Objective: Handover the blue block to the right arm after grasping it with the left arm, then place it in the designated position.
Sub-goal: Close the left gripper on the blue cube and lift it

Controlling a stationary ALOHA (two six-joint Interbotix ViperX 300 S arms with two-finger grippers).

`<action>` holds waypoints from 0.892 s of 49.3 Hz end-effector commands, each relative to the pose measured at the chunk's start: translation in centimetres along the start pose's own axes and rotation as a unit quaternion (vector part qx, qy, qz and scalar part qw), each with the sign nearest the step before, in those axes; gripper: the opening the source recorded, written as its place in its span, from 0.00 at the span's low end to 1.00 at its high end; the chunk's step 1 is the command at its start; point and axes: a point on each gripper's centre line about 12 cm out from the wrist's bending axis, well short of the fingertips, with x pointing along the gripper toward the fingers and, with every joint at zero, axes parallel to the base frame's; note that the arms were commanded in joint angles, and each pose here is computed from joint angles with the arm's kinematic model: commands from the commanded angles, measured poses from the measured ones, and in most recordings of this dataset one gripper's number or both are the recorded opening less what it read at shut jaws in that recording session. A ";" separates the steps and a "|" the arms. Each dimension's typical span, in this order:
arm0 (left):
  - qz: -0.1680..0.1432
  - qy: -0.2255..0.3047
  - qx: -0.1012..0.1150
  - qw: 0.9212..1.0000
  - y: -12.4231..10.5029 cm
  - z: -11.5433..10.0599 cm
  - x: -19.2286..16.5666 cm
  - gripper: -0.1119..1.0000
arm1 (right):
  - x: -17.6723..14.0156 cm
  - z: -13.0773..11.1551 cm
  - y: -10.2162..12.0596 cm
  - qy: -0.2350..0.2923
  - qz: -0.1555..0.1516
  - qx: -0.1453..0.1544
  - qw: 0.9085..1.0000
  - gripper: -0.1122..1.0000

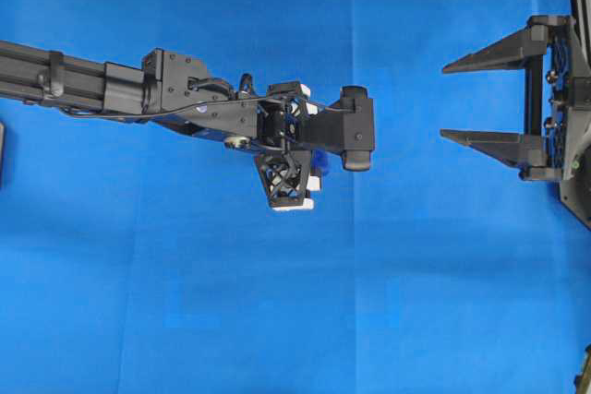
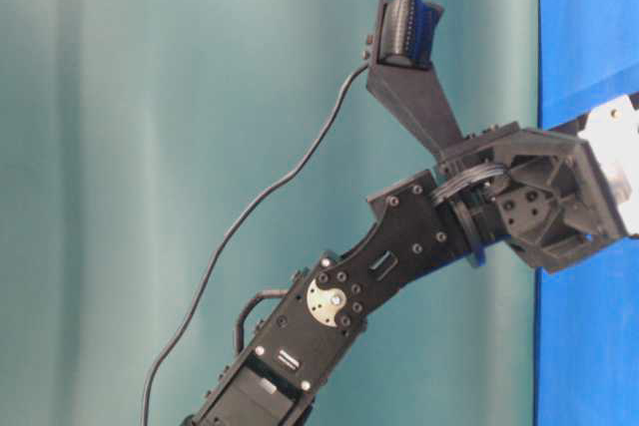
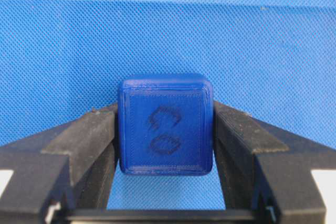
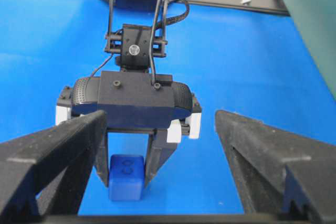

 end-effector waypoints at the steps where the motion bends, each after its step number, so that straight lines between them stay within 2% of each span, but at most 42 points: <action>1: -0.001 -0.025 0.003 1.000 -0.2 1.5 -2.0 0.51 | 0.2 0.5 0.0 -0.005 -0.001 0.002 1.000 0.94; 16: -0.002 -0.033 0.005 0.999 -0.4 3.0 -5.9 0.51 | 0.2 0.4 0.0 -0.004 -0.001 0.002 1.000 0.94; 32: -0.001 -0.069 0.009 0.998 -0.4 5.5 -12.3 0.51 | 0.2 0.6 0.0 -0.005 -0.001 0.002 1.000 0.94; 44: -0.002 -0.080 0.005 0.997 -0.4 6.5 -16.1 0.51 | 0.2 0.4 -0.1 -0.002 -0.002 0.009 1.000 0.94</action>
